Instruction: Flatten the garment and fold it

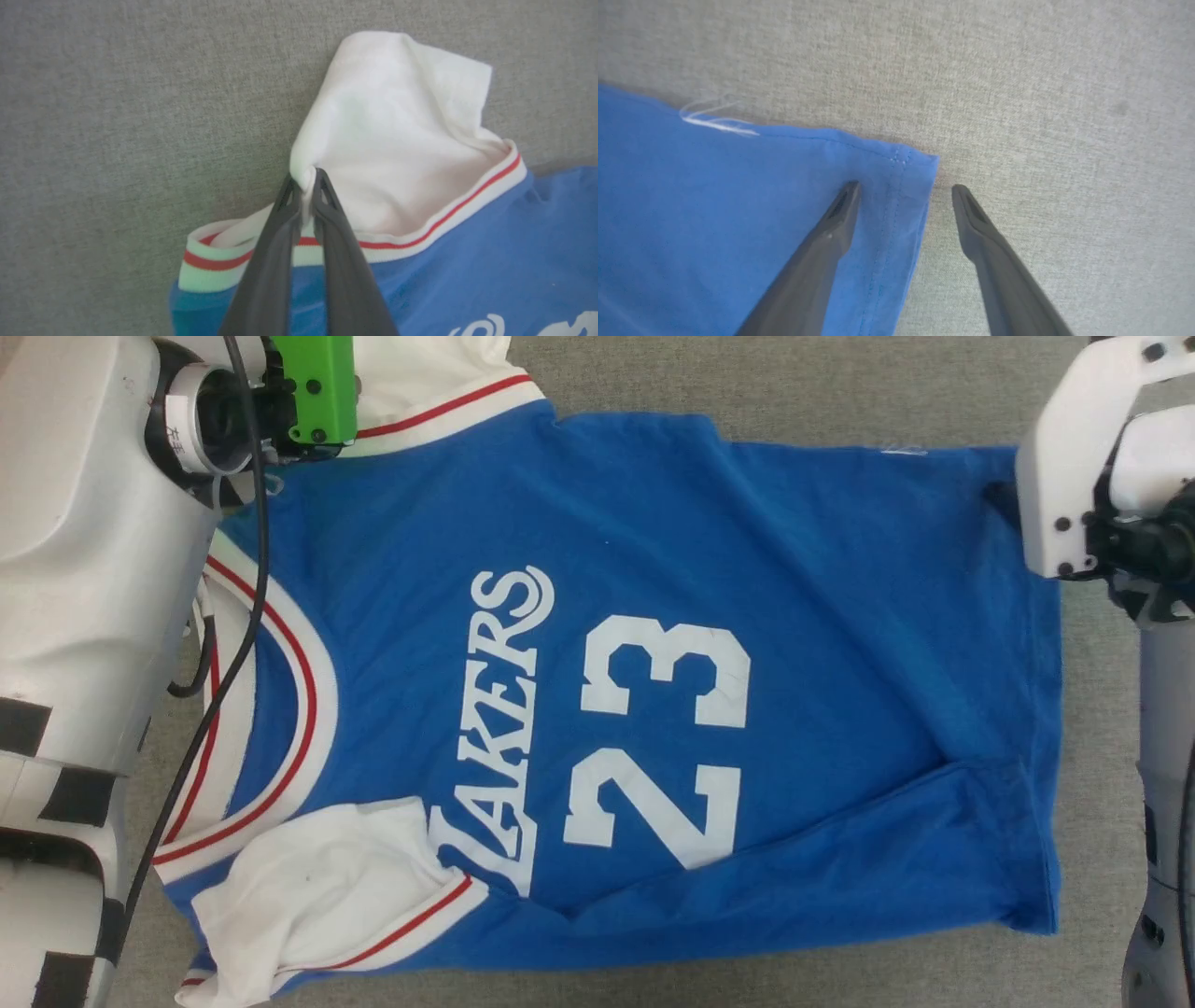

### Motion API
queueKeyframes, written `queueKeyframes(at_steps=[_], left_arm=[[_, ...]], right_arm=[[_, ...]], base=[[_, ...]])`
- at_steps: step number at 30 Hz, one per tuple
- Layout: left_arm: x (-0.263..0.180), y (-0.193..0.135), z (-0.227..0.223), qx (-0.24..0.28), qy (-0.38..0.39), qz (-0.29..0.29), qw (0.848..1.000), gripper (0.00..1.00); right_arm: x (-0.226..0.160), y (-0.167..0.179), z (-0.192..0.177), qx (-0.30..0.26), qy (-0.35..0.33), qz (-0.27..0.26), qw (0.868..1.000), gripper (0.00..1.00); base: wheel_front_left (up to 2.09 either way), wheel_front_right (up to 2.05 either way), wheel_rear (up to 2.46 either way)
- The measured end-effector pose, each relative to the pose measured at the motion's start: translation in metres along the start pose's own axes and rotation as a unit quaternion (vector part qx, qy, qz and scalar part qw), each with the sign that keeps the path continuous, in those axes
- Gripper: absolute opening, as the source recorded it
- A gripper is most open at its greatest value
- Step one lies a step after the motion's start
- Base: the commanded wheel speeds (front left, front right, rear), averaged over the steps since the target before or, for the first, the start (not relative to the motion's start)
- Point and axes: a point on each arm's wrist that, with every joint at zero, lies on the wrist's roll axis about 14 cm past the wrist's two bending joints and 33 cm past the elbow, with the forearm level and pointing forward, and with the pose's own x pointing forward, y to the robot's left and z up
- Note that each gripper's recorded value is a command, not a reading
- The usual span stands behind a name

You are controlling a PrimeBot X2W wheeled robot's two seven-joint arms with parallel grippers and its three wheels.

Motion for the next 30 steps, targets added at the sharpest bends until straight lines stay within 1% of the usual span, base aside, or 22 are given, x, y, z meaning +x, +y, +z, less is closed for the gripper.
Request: queueKeyframes(at_steps=[6,7,8,9,13,16,23,24,30], left_arm=[[0.001,0.003,-0.003,-0.002,0.003,0.002,1.000,0.00],[0.001,0.003,-0.003,-0.003,0.002,0.001,1.000,0.00],[0.001,0.003,-0.003,-0.004,0.002,-0.001,1.000,0.00],[-0.001,0.002,-0.002,-0.007,0.002,-0.004,1.000,0.00],[-0.004,0.001,0.000,-0.008,-0.002,-0.005,1.000,0.00],[-0.008,0.000,0.003,-0.007,-0.011,-0.006,1.000,0.00],[-0.026,-0.010,0.018,-0.011,-0.055,-0.027,0.998,0.00],[-0.030,-0.012,0.019,-0.005,-0.059,-0.029,0.998,0.00],[-0.055,-0.022,0.014,0.001,-0.087,-0.049,0.995,0.00]], right_arm=[[0.008,0.009,-0.006,-0.032,0.024,-0.003,0.999,1.00],[0.007,0.010,-0.006,-0.031,0.026,-0.001,0.999,0.95],[0.007,0.009,-0.006,-0.032,0.027,-0.001,0.999,0.35],[0.007,0.011,-0.006,-0.031,0.026,0.003,0.999,0.00],[0.004,0.009,-0.007,-0.028,0.025,0.005,0.999,0.00],[0.000,0.006,-0.004,-0.024,0.012,0.002,1.000,0.00],[-0.019,0.004,0.017,0.000,-0.061,0.015,0.998,0.00],[-0.022,0.003,0.018,0.001,-0.068,0.015,0.998,0.00],[-0.035,0.000,0.002,0.012,-0.085,0.021,0.996,0.00]], base=[[0.00,0.00,0.00],[0.00,0.00,0.00],[0.00,0.00,0.00],[0.00,0.00,0.00],[0.00,0.00,0.00],[0.00,0.00,0.00],[0.00,0.00,0.00],[0.00,0.00,0.00],[0.00,0.00,0.00]])
